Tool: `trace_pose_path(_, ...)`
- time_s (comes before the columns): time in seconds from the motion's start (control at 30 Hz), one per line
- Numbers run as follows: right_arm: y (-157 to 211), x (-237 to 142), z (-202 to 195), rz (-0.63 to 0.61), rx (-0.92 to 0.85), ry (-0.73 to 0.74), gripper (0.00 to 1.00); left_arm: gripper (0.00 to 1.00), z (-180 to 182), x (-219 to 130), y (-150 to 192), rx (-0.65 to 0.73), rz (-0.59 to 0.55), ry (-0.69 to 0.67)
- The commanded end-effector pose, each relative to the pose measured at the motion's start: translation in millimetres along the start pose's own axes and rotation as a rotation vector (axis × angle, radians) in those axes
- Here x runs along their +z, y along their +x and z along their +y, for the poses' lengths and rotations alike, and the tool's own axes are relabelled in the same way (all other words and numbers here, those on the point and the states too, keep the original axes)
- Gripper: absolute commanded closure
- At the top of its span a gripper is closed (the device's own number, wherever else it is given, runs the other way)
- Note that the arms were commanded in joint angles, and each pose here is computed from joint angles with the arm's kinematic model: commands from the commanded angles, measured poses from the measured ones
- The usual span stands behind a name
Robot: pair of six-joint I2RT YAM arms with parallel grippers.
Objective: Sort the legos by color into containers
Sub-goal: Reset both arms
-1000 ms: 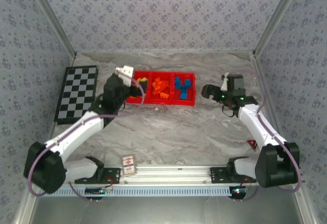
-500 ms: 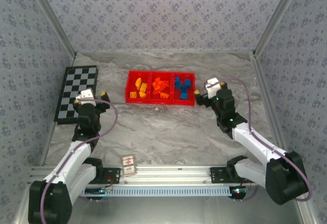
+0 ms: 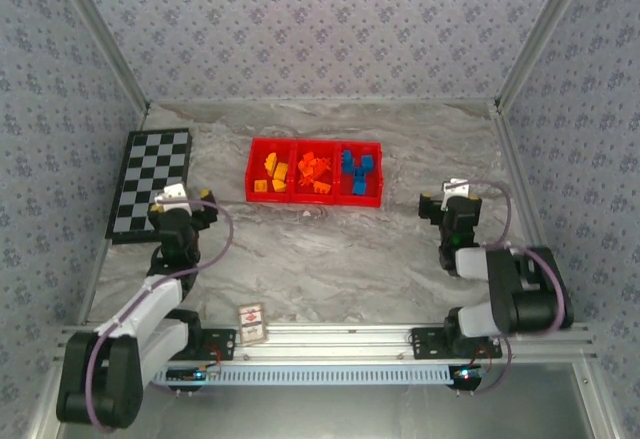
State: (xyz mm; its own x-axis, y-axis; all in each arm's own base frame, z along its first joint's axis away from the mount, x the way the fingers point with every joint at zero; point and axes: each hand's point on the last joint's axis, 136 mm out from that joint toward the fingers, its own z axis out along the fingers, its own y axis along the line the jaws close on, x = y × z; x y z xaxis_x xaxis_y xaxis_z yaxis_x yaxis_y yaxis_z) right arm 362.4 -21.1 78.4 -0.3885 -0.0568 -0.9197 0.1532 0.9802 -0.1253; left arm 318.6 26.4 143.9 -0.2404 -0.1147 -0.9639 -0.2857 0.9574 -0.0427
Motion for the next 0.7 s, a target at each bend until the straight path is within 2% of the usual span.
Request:
trace_pose_path(0.0, -23.4, 7.8, 7.5, -0.110, -0.022, 0.016, 0.00, 0.00, 1.3, 12.8, -5.3, 0.035, -0.040, -0.027)
trace_pose_path(0.03, -15.0, 9.1, 4.7, -0.041, 0.030, -0.012, 0.00, 0.00, 2.6, 18.3, -1.5, 0.044, -0.032, -0.042)
trace_pose_path(0.1, -20.8, 15.5, 10.7, -0.078, 0.005, -0.088, 0.00, 0.00, 5.8, 32.8, 5.9, 0.051, -0.008, -0.084)
trace_pose_path(0.17, -19.5, 17.2, 7.6, -0.037, 0.004, -0.067, 0.00, 0.00, -2.3, 46.1, 5.9, 0.085, 0.019, -0.066)
trace_pose_path(0.27, -19.9, 17.5, 6.9, -0.048, 0.003, -0.059, 0.00, 0.00, -16.9, 66.3, 15.2, 0.145, 0.049, -0.009)
trace_pose_path(0.37, -20.2, 18.9, 2.3, -0.041, 0.014, -0.029, 0.00, 0.00, -12.5, 81.8, 28.6, 0.106, 0.048, 0.007)
trace_pose_path(0.4, -18.4, 19.8, -2.0, -0.032, 0.026, -0.002, 0.00, 0.00, -12.4, 81.0, 32.7, 0.109, 0.094, 0.013)
trace_pose_path(0.47, -17.9, 20.1, -11.4, -0.029, 0.053, 0.043, 0.00, 0.00, -16.9, 81.5, 29.8, 0.116, 0.061, 0.037)
trace_pose_path(0.53, -19.8, 19.3, -15.4, -0.039, 0.058, 0.069, 0.00, 0.00, -17.1, 81.1, 33.1, 0.119, 0.096, 0.039)
trace_pose_path(0.67, -20.4, 18.7, -15.5, -0.043, 0.054, 0.075, 0.00, 0.00, -16.7, 81.8, 31.5, 0.116, 0.083, 0.037)
